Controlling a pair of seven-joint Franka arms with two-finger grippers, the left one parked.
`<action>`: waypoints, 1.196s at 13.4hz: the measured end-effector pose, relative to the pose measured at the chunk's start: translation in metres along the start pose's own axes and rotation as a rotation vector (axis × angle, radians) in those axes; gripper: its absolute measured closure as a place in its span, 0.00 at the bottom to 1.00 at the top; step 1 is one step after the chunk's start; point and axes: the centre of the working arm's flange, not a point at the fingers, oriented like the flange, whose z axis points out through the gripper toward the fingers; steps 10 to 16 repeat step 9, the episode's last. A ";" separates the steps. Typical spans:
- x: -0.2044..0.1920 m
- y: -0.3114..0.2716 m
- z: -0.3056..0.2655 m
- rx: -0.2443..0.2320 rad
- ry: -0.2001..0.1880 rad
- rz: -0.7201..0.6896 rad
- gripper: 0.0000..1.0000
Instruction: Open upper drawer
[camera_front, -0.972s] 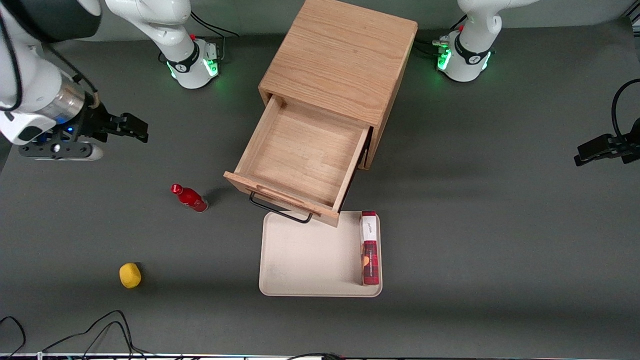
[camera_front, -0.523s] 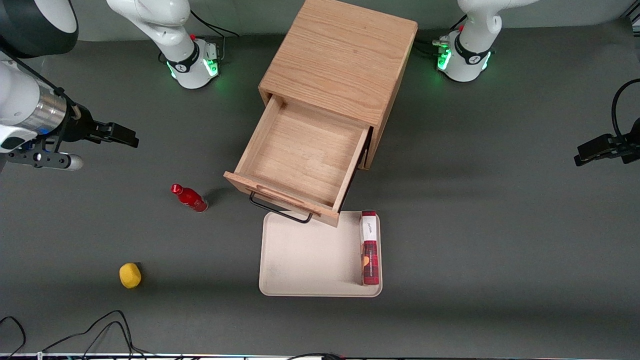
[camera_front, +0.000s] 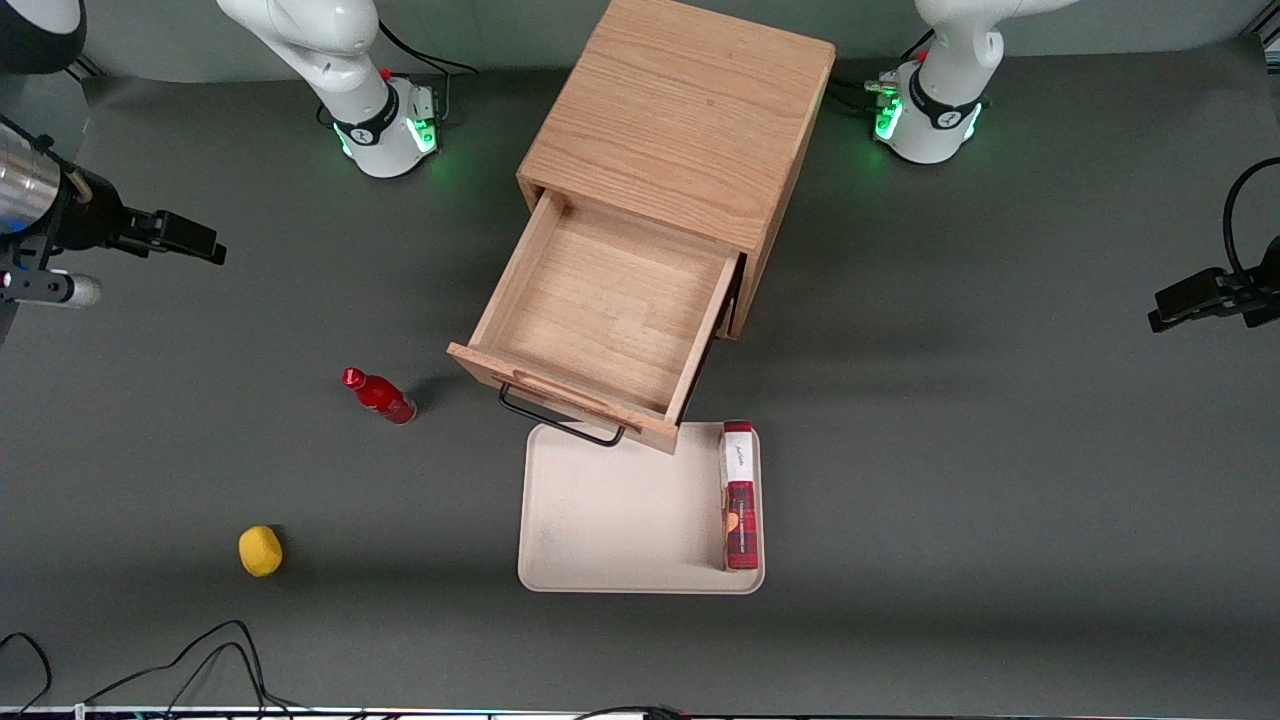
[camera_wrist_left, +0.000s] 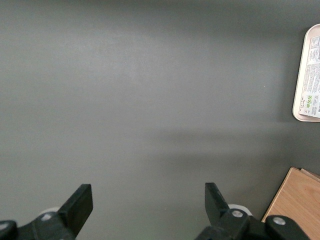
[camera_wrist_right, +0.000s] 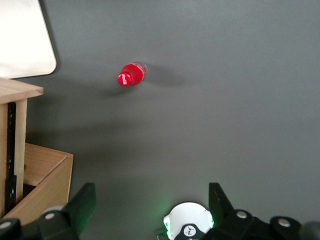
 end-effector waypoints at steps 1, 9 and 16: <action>-0.004 -0.003 -0.001 0.001 0.002 -0.009 0.00; -0.006 0.000 0.000 0.017 -0.003 -0.020 0.00; -0.006 0.000 0.000 0.017 -0.003 -0.020 0.00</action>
